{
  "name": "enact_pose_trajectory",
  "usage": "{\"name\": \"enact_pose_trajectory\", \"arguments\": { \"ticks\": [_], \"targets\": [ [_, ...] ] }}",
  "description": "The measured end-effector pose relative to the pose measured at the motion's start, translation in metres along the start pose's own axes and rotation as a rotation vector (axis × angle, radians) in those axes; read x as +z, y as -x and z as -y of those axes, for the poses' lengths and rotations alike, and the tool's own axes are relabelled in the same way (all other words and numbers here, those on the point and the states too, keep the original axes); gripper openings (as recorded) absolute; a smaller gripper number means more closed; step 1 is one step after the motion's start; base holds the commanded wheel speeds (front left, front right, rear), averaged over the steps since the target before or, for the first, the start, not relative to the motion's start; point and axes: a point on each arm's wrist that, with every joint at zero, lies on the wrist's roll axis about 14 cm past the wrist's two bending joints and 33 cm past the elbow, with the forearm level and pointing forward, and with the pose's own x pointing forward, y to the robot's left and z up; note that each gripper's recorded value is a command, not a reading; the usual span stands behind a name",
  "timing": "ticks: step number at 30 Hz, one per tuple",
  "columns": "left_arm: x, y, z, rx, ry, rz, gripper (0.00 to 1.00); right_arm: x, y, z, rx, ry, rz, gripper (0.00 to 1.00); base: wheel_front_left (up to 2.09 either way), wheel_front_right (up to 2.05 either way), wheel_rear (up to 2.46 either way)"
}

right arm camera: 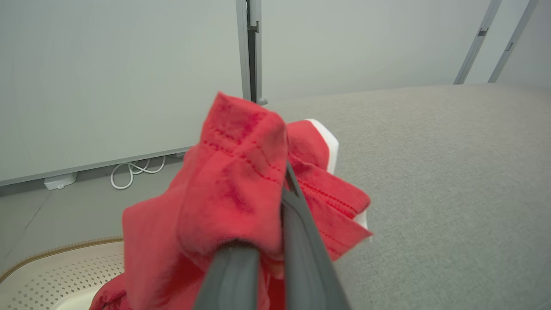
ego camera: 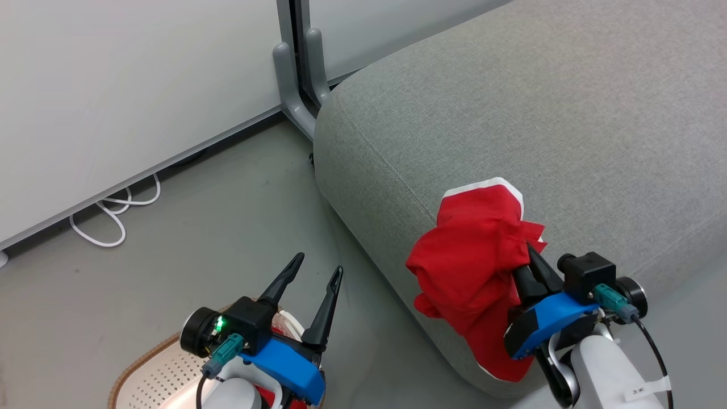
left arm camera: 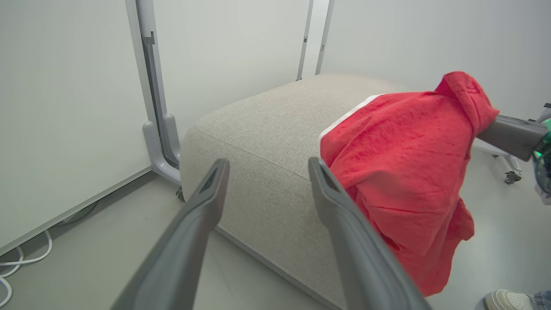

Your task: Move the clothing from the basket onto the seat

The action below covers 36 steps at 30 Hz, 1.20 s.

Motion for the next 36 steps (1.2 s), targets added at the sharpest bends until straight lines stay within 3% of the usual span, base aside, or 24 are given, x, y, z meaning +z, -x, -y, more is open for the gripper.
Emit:
{"name": "enact_pose_trajectory", "arguments": {
  "ticks": [6,15,25,36],
  "targets": [
    [0.001,-0.001,-0.007,0.004,-0.002,0.009,1.00,0.008,-0.014,0.007,-0.020,-0.001,0.009,0.00,0.00,0.00,0.00],
    [-0.001,-0.010,-0.030,0.000,-0.015,0.026,1.00,0.055,-0.069,0.039,-0.097,0.054,0.061,0.00,0.00,0.00,0.00],
    [-0.017,-0.015,-0.080,0.044,-0.019,0.038,1.00,0.106,-0.125,0.106,-0.252,0.189,0.119,0.00,0.00,0.00,0.00],
    [-0.058,-0.005,-0.145,0.127,-0.024,0.011,1.00,0.099,-0.174,0.151,-0.380,0.260,0.114,0.00,0.00,0.00,0.00]
  ]
}}
